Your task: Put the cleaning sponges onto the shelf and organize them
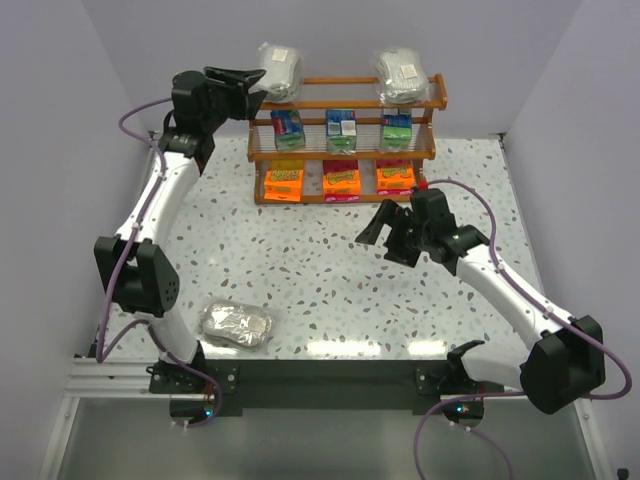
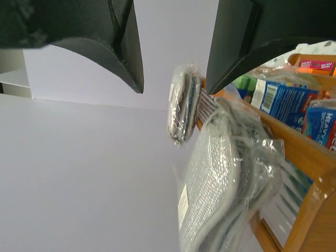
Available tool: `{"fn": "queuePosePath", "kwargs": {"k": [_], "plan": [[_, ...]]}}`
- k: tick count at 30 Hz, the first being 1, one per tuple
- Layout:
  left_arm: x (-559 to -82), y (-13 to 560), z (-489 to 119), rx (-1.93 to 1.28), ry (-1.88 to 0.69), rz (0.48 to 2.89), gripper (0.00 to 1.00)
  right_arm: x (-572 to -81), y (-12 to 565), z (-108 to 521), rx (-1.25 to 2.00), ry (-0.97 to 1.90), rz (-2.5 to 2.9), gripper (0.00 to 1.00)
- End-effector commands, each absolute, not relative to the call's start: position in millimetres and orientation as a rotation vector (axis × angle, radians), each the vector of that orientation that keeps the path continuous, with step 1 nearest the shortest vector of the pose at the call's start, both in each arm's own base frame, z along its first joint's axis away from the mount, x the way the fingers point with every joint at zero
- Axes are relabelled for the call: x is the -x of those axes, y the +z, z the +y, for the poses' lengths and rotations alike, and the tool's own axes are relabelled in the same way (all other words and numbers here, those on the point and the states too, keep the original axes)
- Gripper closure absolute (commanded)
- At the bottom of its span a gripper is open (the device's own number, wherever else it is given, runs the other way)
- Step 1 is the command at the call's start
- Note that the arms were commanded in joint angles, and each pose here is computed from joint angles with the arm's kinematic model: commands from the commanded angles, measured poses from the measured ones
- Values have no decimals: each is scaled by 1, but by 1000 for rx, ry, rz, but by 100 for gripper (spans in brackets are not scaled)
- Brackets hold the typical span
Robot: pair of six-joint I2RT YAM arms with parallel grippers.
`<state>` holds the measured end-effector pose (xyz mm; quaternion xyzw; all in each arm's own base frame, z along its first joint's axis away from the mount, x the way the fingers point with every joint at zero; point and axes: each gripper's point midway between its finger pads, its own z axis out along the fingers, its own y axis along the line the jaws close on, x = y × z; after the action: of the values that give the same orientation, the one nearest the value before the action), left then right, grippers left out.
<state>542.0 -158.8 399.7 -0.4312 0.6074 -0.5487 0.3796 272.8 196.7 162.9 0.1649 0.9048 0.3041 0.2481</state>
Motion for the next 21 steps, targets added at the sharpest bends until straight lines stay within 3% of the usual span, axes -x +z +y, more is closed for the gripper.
{"fn": "queuePosePath", "kwargs": {"k": [1, 6, 11, 17, 21], "plan": [[-505, 446, -163, 980, -1494, 1484, 44, -273, 165, 197, -446, 839, 2440, 1], [-472, 434, -159, 940, -1509, 1498, 44, -268, 162, 196, -438, 839, 2450, 2], [-422, 468, -135, 711, -1366, 1447, 44, -260, 161, 207, -320, 906, 2479, 2], [-369, 411, -91, 674, -965, 1569, 39, -222, 139, 263, -14, 1002, 2637, 2], [-340, 356, -77, 707, -848, 1665, 40, -195, 129, 312, 140, 1026, 2686, 2]]}}
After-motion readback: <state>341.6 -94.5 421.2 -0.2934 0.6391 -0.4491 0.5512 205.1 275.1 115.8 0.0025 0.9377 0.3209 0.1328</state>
